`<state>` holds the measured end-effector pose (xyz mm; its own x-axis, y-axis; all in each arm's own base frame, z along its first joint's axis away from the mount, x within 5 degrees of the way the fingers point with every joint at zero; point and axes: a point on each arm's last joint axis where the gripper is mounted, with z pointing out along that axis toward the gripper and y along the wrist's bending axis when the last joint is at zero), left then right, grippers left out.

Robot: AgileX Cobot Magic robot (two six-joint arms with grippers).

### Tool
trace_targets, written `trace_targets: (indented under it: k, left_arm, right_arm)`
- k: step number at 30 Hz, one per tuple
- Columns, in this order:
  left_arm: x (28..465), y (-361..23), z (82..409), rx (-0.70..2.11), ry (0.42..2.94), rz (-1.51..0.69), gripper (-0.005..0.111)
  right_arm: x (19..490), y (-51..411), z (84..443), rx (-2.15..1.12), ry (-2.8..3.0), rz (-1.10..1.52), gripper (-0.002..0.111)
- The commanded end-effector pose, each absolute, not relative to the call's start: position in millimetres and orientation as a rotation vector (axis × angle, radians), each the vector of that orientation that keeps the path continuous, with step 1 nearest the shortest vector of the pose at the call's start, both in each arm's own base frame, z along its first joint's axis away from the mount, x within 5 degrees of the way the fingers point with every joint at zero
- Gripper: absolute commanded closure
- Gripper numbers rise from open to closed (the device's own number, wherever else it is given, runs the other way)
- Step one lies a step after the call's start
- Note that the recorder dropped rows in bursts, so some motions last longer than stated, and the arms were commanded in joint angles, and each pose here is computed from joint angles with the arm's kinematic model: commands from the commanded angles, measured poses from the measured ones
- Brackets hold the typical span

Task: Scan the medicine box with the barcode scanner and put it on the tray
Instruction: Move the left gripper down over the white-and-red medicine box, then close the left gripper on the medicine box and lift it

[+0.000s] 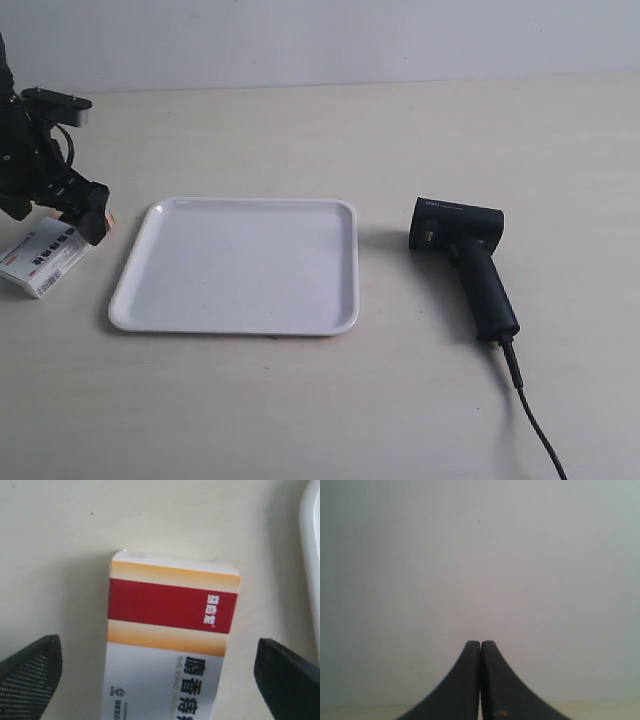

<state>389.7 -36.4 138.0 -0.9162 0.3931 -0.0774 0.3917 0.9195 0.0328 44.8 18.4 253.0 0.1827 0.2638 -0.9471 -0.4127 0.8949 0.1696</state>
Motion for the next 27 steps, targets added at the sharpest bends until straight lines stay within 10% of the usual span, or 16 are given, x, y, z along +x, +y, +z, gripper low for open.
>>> trace_targets:
  k: [1,27]
  left_arm:
    - [390.9,-37.3,138.5,0.643,2.987,0.015,0.002]
    - [390.6,-39.0,138.1,0.66,2.979,-0.027,0.002]
  right_arm:
    - [43.6,18.2,255.2,-0.141,1.291,0.478,0.108]
    - [43.6,18.2,255.2,-0.141,1.291,0.478,0.108]
